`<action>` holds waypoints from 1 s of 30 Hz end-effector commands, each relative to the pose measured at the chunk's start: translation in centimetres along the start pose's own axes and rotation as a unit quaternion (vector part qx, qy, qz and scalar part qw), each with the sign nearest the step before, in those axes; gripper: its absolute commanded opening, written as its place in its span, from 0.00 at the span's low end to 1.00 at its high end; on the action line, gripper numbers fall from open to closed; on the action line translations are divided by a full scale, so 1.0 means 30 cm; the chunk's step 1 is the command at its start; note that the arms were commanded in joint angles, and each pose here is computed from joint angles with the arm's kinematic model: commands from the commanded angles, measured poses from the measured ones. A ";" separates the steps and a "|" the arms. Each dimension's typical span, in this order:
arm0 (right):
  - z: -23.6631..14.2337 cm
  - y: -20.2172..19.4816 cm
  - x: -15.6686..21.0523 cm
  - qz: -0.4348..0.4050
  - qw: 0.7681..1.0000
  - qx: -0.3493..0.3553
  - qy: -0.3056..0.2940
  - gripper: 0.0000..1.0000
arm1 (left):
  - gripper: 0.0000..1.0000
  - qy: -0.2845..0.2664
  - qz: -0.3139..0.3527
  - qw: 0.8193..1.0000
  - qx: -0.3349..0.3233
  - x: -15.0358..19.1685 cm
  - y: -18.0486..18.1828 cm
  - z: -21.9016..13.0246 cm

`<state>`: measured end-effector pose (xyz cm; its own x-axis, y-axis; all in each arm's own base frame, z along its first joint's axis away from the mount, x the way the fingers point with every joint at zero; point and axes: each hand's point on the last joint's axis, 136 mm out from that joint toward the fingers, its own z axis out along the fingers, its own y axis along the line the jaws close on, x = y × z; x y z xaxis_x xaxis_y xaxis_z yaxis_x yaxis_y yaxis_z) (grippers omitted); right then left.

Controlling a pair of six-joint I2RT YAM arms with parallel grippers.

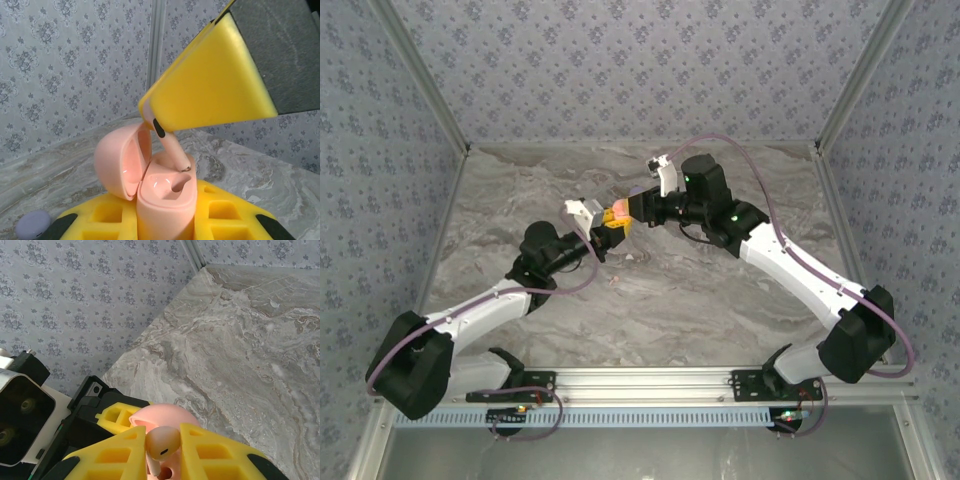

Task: Insert the wireless bluetooth earbuds into the charging case

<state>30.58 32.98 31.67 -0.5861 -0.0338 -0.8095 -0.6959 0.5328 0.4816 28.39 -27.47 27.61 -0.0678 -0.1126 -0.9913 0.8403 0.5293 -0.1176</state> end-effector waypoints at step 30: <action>0.004 0.018 0.018 -0.020 1.000 -0.003 0.012 0.20 | 0.14 -0.048 -0.017 0.999 -0.015 -0.124 0.004 0.004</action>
<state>30.38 33.19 31.69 -0.5697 -0.0497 -0.8203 -0.7125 0.5273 0.4629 28.83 -27.30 27.97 -0.1057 -0.1458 -0.9836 0.8217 0.5443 -0.1690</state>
